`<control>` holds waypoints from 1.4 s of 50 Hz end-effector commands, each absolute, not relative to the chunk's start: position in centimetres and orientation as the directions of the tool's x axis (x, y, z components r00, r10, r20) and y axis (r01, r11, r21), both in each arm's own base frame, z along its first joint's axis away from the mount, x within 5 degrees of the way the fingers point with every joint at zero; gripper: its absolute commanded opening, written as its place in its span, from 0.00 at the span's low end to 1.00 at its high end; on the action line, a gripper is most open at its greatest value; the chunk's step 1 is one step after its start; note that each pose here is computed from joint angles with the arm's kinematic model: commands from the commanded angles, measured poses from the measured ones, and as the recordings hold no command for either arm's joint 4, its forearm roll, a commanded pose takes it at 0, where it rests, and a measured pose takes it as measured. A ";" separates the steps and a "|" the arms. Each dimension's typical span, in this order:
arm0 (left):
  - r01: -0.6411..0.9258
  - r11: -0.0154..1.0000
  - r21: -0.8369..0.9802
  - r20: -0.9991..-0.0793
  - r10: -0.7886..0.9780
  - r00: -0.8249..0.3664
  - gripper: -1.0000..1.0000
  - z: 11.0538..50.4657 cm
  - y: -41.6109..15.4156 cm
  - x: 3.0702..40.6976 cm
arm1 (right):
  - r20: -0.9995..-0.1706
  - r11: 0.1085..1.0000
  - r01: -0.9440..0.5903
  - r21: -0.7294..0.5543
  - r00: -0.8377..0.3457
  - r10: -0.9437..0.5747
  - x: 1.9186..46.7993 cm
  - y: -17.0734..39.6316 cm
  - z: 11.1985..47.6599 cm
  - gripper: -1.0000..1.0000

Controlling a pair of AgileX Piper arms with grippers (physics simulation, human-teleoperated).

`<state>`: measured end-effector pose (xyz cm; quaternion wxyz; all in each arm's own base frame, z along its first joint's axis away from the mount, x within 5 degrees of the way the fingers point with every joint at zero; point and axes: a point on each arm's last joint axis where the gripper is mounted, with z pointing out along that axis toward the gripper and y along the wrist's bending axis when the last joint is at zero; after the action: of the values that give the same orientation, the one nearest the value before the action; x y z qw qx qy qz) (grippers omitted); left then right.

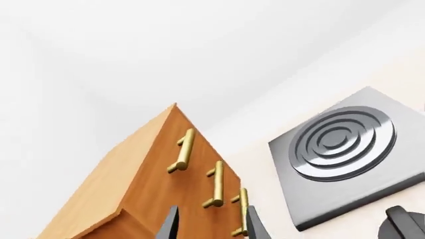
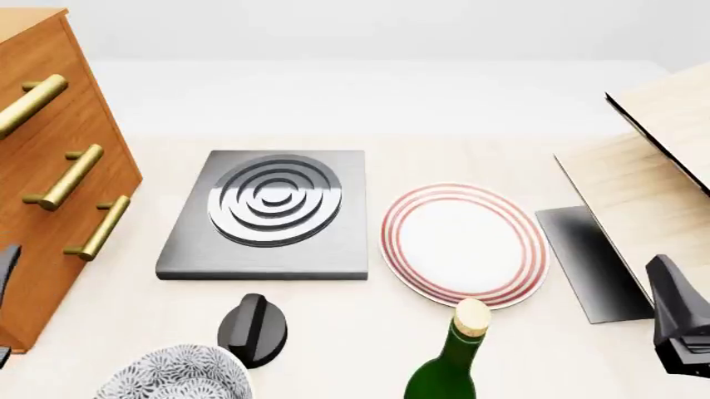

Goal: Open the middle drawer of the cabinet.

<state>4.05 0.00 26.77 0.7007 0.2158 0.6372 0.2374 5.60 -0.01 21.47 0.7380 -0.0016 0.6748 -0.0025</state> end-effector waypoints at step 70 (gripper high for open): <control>-0.115 0.312 0.943 -0.329 0.923 -0.201 1.00 18.8 4.4 18.8 | -0.996 1.000 0.002 -0.006 0.089 -0.006 5.6 0.0 21.5 1.00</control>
<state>17.68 3.67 19.09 0.5474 0.3366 0.6001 0.4764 5.60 -0.01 21.46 0.7379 -0.0017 0.6749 -0.0027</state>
